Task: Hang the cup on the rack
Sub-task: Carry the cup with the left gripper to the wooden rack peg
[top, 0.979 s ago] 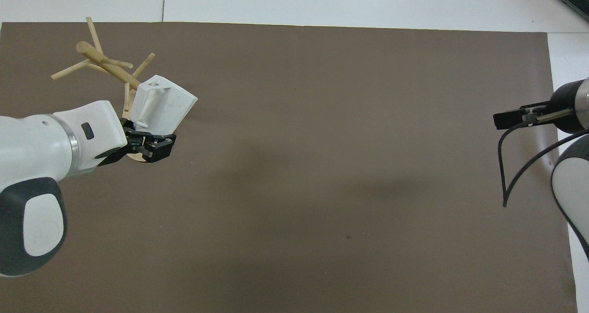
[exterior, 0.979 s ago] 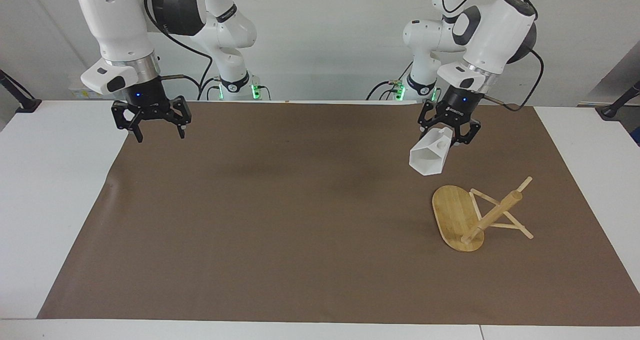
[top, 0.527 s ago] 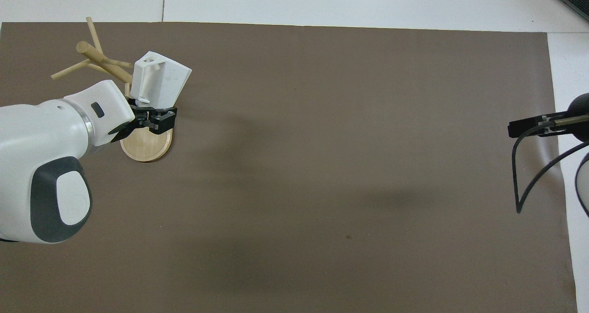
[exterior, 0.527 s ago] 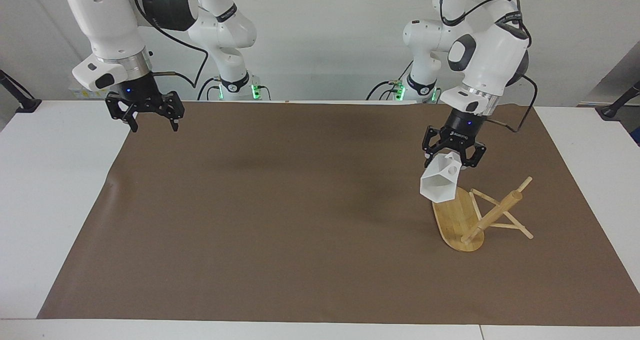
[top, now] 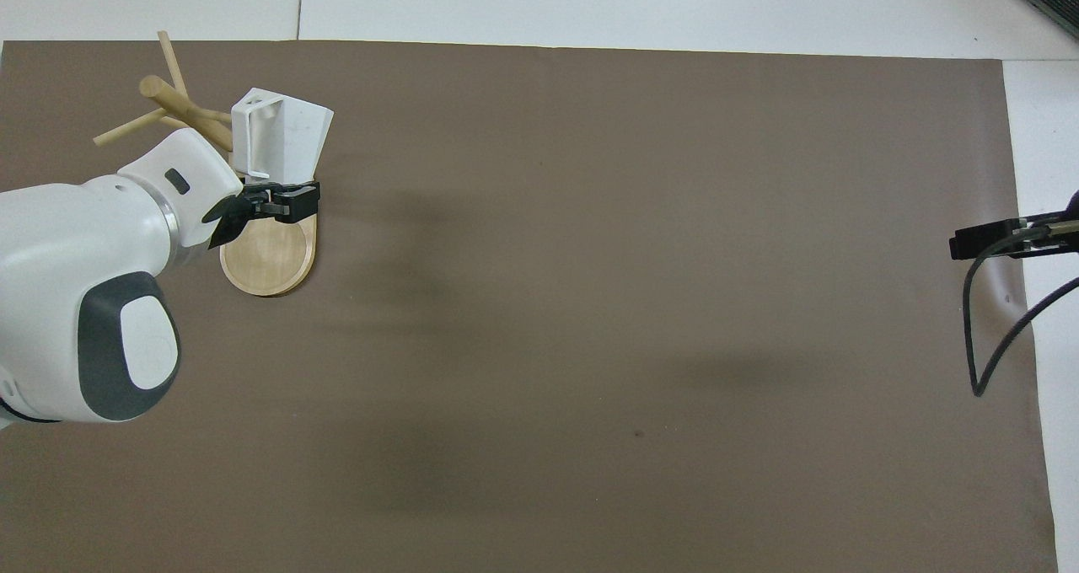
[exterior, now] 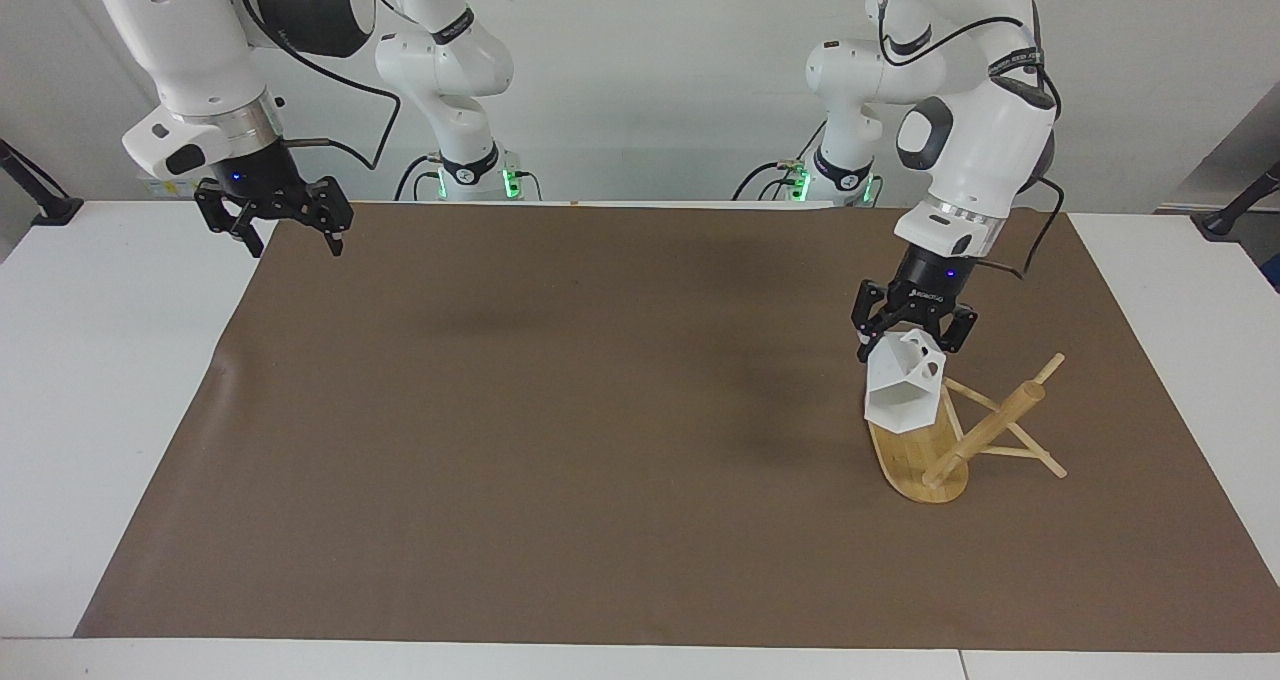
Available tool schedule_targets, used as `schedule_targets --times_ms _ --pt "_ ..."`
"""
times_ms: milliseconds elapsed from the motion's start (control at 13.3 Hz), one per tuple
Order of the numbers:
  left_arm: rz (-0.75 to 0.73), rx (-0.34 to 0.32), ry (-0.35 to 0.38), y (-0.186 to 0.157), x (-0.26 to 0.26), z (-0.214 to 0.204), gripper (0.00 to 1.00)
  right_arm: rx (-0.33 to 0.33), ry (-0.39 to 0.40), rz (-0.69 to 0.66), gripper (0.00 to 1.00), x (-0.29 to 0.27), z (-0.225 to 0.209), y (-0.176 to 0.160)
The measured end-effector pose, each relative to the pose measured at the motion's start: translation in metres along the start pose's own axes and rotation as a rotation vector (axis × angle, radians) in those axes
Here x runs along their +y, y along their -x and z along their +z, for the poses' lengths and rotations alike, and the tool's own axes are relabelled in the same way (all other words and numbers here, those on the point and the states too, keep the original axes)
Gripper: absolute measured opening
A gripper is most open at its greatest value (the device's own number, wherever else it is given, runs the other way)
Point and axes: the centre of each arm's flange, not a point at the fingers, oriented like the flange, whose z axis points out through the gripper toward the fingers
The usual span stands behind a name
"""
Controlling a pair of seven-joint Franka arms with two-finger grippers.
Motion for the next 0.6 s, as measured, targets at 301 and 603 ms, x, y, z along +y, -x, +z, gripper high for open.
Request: schedule_targets --times_ms 301,603 --pt "-0.072 0.008 0.021 0.003 -0.006 0.011 0.69 -0.002 -0.001 -0.002 1.00 0.000 -0.007 0.005" --pt "-0.115 0.017 0.021 0.003 -0.016 0.024 0.69 -0.001 -0.001 0.000 1.00 0.001 -0.008 0.006"
